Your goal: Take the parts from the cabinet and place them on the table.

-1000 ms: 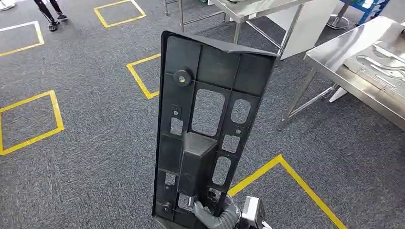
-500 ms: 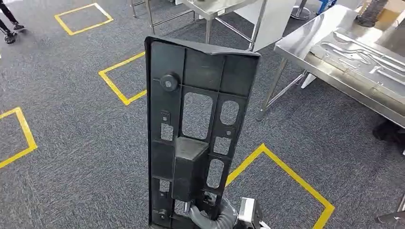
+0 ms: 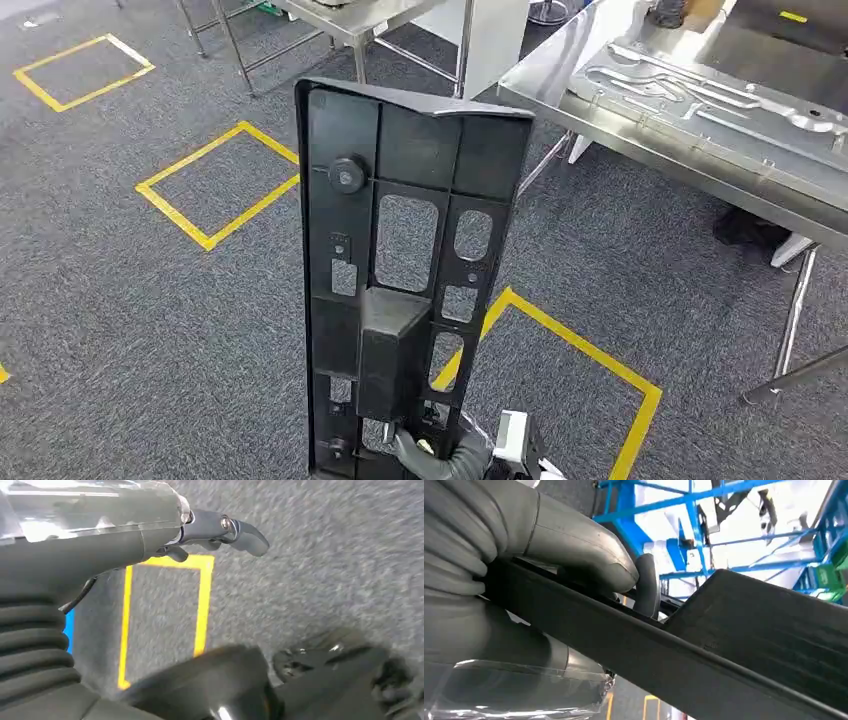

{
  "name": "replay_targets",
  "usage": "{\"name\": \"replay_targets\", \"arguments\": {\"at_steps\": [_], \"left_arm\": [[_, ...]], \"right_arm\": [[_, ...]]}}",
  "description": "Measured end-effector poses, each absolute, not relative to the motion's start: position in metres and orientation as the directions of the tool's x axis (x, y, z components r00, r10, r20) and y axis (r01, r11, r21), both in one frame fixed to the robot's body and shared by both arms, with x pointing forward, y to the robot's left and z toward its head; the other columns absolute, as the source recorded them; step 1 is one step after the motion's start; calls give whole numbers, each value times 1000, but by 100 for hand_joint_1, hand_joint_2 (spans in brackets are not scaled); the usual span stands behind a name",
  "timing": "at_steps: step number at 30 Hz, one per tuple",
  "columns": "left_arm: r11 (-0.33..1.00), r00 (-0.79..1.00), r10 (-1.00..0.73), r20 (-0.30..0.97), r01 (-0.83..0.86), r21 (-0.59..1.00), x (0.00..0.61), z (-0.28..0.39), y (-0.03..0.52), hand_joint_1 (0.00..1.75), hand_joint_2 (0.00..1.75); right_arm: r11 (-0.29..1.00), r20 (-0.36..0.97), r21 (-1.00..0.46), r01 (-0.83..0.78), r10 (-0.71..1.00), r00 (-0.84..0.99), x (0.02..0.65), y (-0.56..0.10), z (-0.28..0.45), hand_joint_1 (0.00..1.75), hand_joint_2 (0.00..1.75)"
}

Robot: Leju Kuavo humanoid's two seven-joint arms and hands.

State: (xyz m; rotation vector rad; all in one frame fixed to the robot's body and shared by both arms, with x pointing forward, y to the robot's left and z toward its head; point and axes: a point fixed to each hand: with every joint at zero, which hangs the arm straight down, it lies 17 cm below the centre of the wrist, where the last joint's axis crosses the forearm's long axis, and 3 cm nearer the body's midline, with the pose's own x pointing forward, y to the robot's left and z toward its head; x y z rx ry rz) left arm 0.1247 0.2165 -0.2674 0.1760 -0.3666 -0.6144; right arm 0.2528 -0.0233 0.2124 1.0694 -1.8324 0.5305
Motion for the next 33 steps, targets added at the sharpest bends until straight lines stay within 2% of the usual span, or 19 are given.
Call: {"name": "replay_targets", "arguments": {"at_steps": [7, 26, 33], "left_arm": [[805, 748, -591, 302, 525, 275, 134, -265, 215, 0, 175], [805, 775, -584, 241, 515, 295, 113, -270, 222, 0, 175], [804, 767, -586, 262, 510, 306, 125, -267, 222, 0, 175]], "right_arm": [[531, 866, 86, -843, -458, -200, 253, -25, 212, 169, 175], [540, 866, 104, -835, -461, -191, 254, -27, 205, 169, 175], [544, 864, 107, -832, -466, -193, 254, -27, 205, 169, 175]]}}
